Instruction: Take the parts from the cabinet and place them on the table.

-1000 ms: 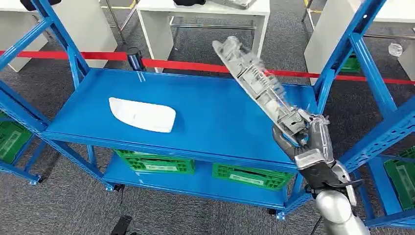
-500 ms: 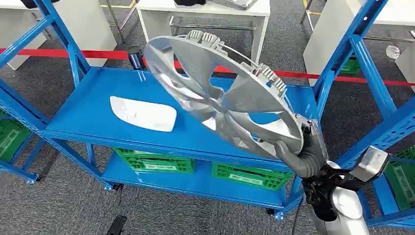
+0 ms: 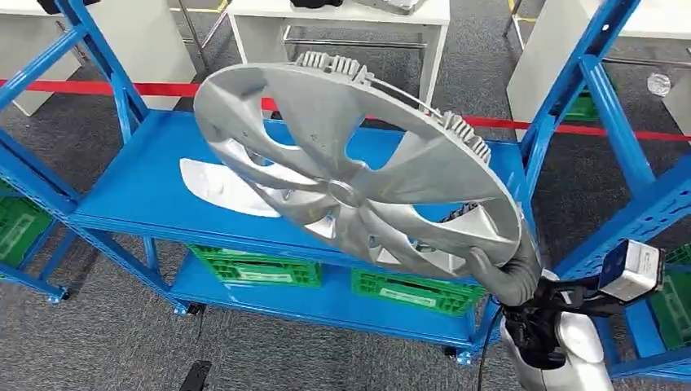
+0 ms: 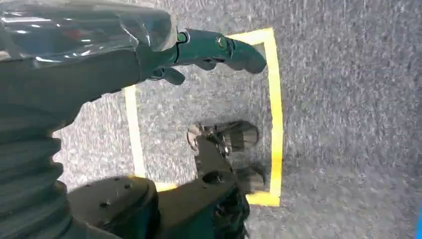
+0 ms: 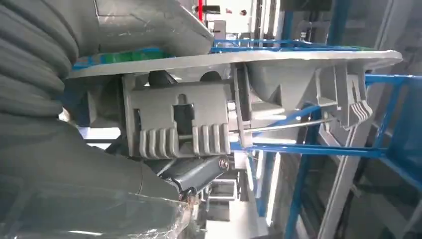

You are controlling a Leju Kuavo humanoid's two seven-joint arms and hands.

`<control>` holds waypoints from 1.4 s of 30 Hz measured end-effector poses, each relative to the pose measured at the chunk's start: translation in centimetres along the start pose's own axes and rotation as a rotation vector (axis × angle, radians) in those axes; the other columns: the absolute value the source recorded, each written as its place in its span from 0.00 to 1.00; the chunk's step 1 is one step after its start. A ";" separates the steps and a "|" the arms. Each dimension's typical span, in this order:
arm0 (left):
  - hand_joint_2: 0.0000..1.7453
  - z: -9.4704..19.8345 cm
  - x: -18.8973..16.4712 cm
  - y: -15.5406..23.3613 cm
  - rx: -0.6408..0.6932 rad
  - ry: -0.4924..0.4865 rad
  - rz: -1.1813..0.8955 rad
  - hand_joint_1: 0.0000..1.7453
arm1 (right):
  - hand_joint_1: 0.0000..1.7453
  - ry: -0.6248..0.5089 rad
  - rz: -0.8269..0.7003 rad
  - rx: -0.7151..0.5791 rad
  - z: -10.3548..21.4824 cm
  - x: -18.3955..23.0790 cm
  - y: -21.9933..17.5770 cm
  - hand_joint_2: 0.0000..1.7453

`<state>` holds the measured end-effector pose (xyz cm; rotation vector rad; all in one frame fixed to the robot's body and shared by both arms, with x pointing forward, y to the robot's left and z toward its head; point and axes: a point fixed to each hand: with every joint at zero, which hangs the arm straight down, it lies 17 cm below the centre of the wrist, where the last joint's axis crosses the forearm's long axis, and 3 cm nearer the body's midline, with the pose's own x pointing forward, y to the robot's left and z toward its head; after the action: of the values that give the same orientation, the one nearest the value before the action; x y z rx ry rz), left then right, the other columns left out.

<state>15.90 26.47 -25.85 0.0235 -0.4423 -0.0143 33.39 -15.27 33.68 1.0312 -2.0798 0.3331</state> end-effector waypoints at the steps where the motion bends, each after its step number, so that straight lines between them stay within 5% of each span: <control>1: 1.00 0.0 0.2 0.1 0.014 -0.011 0.000 0.00 | 0.98 -0.002 -0.018 0.003 0.0 0.1 0.1 1.00; 27: 1.00 0.2 0.1 -1.0 -0.059 0.010 0.123 0.00 | 0.98 0.046 -0.327 0.125 1.1 -2.0 4.8 1.00; 42: 1.00 0.3 -0.6 -0.5 -0.049 0.022 0.119 0.00 | 0.98 0.045 -0.373 0.163 -0.1 -2.5 5.9 1.00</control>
<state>15.25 25.99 -25.83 -0.0510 -0.4202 0.0917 29.83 -10.08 32.51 1.4669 -1.7948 0.3347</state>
